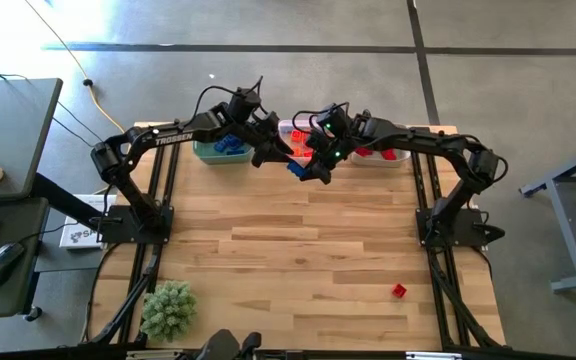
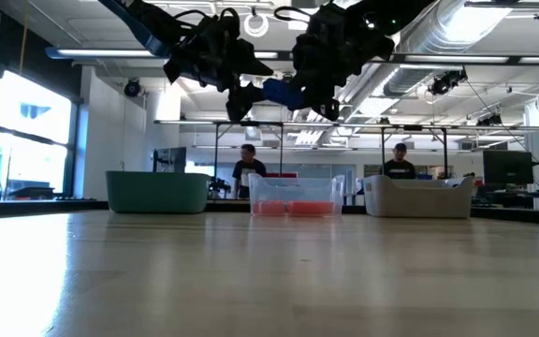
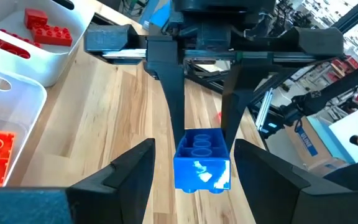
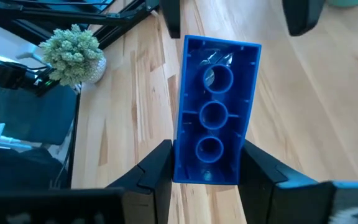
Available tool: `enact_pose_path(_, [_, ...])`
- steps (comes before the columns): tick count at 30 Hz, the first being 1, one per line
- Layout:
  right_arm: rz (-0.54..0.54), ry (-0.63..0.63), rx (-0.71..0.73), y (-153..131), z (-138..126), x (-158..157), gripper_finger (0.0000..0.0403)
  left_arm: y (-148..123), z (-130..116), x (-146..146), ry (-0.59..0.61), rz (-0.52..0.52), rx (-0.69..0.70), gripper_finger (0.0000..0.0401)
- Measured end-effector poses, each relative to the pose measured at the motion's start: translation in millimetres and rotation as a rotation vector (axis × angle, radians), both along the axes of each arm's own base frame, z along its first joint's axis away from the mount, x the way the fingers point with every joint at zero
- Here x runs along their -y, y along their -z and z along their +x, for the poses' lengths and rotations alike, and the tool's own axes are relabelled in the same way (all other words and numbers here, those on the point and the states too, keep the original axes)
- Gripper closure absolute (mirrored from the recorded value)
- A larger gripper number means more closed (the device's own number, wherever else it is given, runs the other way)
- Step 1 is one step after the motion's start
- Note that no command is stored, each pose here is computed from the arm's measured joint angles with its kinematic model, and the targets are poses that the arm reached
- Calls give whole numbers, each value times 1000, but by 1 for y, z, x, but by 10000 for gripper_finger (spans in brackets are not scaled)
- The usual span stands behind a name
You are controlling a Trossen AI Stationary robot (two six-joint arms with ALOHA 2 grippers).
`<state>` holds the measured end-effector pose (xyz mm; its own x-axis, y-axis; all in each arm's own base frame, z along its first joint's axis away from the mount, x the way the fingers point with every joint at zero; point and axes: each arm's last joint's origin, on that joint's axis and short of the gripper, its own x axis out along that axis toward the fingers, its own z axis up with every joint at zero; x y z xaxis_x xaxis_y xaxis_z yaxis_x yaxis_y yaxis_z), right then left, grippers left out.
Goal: Sort & place blocks by color
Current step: Put the blue game piece into the green bin
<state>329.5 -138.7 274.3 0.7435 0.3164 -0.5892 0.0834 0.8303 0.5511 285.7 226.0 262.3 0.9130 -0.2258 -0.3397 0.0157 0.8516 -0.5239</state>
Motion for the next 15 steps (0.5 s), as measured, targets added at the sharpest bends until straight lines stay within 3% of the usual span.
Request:
enact_pose_path(6, [-10, -17, 15, 0, -2, 4, 286, 1, 0, -2, -68, 2, -30, 185])
enact_pose_path(10, [-20, -26, 26, 0, -4, 8, 286, 3, 0, -6, -247, -18, -101, 177])
enact_pose_path(15, [-24, -24, 14, 1, -8, 12, 286, 2, 0, -5, -216, 18, -90, 178])
